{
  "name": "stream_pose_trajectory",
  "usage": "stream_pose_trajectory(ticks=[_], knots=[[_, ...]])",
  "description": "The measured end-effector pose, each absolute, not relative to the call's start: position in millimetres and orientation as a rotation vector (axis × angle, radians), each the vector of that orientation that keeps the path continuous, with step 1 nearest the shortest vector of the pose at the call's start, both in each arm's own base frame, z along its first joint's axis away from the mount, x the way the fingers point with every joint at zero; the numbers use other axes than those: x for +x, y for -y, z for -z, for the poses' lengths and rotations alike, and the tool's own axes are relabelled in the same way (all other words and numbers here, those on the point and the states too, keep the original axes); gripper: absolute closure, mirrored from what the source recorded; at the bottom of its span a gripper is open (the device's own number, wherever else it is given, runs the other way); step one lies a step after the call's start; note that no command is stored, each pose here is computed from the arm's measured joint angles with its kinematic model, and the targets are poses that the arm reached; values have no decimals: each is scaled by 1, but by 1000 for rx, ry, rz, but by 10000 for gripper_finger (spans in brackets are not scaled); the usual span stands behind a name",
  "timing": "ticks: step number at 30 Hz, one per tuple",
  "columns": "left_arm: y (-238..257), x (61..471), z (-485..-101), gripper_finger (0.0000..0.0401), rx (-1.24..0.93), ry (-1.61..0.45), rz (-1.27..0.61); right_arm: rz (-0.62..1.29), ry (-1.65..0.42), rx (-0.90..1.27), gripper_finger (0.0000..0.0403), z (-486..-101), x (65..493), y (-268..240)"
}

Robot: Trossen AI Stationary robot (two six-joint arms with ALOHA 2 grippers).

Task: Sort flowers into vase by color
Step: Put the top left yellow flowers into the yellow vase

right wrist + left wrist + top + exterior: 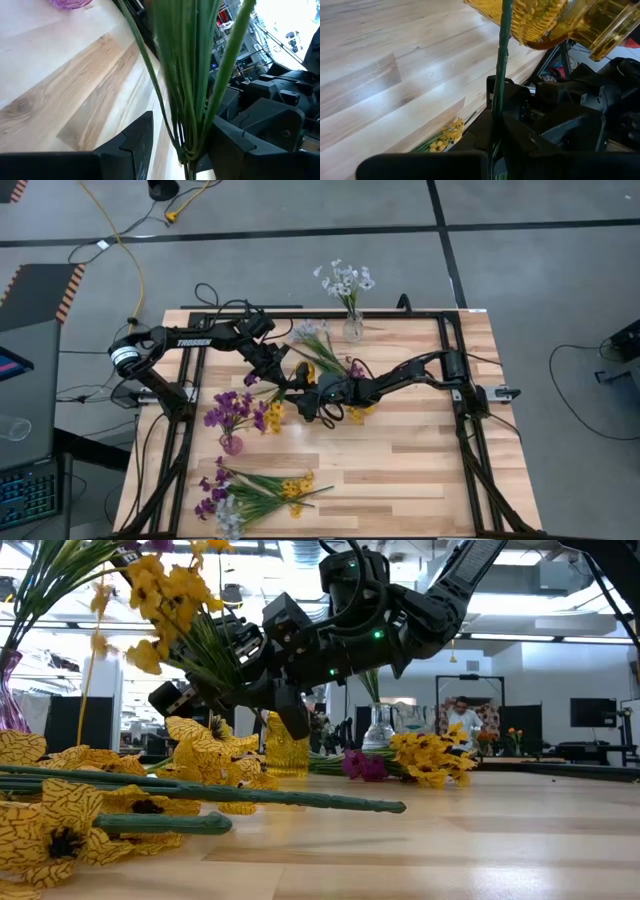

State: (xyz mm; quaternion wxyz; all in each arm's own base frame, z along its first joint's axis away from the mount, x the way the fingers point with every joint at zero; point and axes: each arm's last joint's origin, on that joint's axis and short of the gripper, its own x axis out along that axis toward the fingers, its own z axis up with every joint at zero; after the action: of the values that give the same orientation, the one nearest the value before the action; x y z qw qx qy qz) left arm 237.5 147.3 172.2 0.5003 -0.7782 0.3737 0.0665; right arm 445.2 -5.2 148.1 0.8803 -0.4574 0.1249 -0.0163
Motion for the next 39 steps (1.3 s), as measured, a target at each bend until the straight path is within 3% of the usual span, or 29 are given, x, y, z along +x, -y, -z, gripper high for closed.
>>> stream_pose_trajectory(ticks=[19, 33, 39], knots=[[-147, 237, -172, 390, -1882, -901, -169, 47, -251, -950, 334, -149, 445, 12], [-149, 238, -171, 376, -1827, -884, -225, 45, -247, -872, 343, -149, 445, 10], [-151, 237, -169, 372, -1811, -854, -353, 30, -240, -871, 343, -149, 445, 8]])
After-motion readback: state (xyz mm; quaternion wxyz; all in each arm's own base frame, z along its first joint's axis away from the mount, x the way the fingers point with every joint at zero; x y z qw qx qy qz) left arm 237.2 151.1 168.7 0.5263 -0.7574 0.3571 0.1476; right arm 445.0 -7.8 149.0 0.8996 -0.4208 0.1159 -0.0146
